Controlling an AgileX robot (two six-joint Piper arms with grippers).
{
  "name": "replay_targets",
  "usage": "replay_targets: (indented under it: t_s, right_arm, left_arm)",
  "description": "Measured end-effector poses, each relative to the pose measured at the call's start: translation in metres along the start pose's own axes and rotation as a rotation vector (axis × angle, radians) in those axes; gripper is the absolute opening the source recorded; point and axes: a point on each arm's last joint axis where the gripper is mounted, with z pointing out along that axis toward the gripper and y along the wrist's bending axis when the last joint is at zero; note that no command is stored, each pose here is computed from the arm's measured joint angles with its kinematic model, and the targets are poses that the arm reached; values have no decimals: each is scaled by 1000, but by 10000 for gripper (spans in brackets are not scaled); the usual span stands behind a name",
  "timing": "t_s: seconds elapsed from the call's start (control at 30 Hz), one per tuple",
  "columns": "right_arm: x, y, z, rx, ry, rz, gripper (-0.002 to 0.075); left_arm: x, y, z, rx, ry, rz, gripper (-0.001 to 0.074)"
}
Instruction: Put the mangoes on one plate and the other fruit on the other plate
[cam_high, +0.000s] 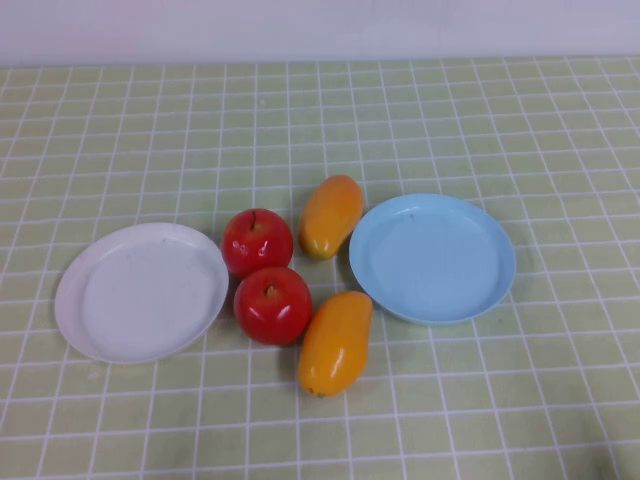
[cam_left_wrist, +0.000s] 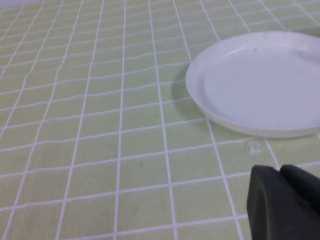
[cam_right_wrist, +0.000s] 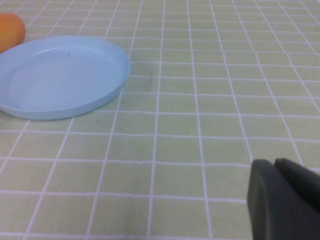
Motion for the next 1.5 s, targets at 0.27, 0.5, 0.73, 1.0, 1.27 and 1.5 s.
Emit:
replay_targets:
  t_s: [0.27, 0.5, 0.73, 1.0, 1.27, 1.5]
  right_arm:
    - [0, 0, 0, 0, 0, 0, -16]
    - [0, 0, 0, 0, 0, 0, -16]
    - [0, 0, 0, 0, 0, 0, -16]
    - [0, 0, 0, 0, 0, 0, -16]
    - [0, 0, 0, 0, 0, 0, -17]
    - [0, 0, 0, 0, 0, 0, -16]
  left_arm:
    - [-2, -1, 0, 14, -18, -78, 3]
    - [-13, -4, -1, 60, -133, -309, 3]
    - [-23, -3, -3, 107, -234, -614, 3]
    - [-26, -1, -4, 126, -273, -758, 3]
    - [-26, -2, -4, 134, -270, -799, 3]
    - [-61, -6, -10, 196, -98, -748, 3]
